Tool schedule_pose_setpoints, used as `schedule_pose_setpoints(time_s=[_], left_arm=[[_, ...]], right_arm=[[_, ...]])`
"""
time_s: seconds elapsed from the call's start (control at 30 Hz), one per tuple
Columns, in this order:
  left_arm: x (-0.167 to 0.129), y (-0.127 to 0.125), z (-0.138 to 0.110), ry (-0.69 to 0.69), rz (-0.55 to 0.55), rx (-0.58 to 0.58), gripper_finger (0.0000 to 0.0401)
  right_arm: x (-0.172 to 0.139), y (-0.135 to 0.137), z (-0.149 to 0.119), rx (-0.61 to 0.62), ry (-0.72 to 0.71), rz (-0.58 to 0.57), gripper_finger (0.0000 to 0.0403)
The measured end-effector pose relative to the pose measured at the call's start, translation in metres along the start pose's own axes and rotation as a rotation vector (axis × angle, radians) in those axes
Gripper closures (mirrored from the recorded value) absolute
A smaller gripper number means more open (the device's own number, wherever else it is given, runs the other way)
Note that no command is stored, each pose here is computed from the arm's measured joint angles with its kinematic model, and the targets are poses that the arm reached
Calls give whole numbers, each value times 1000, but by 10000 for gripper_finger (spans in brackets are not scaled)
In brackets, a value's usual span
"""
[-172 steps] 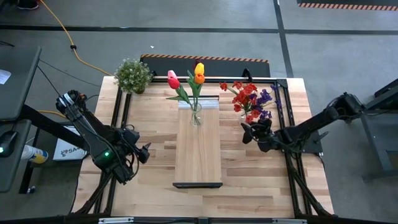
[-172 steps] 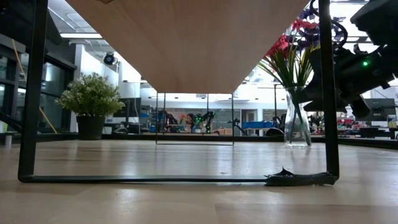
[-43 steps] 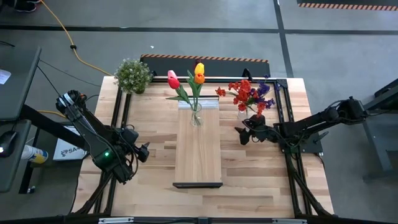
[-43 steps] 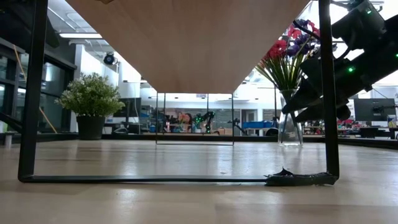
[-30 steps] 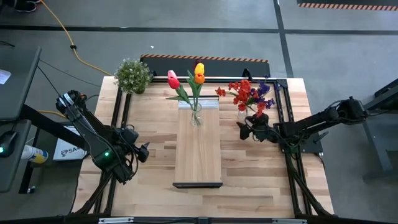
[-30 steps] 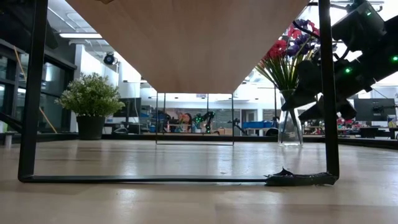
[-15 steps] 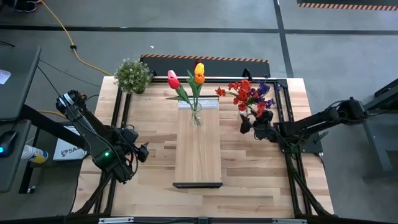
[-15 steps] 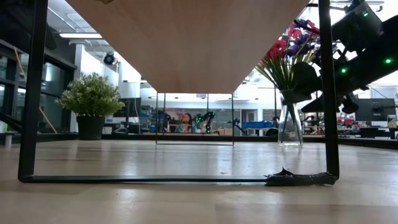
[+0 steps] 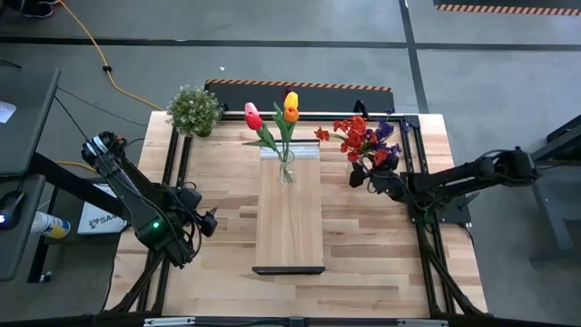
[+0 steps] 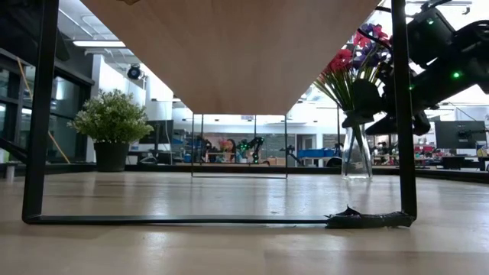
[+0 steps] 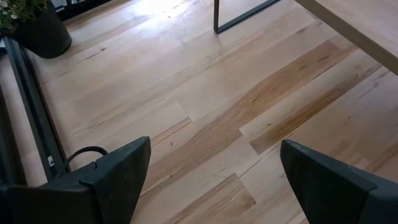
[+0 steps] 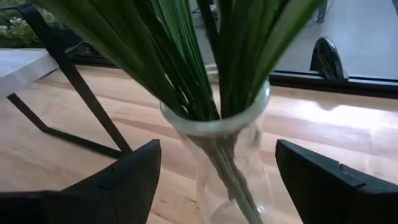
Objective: Pick and place flowers into a vace then onto a shelf
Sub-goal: Put the transparent vase with flowers on the shelf
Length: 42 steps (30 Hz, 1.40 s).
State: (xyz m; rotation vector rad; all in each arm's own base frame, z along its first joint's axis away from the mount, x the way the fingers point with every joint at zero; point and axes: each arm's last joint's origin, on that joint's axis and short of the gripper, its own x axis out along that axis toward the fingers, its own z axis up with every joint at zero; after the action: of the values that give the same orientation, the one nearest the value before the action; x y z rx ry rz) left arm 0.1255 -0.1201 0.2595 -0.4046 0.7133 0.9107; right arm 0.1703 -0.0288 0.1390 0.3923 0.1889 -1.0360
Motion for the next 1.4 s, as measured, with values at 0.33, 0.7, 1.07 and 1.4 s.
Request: schedule_pose_setpoints(time_s=[0.33, 0.7, 1.07, 1.4], left_arm=[[0, 0, 0, 0, 0, -1, 9], [0, 0, 0, 0, 0, -3, 9], [0, 0, 0, 1, 0, -3, 11], [0, 0, 0, 1, 1, -3, 11]], right_arm=[[12, -7, 8, -19, -23, -47, 98], [18, -8, 14, -87, -10, 10, 98], [18, -7, 14, -37, -4, 19, 98], [18, -7, 14, -2, -4, 19, 99]])
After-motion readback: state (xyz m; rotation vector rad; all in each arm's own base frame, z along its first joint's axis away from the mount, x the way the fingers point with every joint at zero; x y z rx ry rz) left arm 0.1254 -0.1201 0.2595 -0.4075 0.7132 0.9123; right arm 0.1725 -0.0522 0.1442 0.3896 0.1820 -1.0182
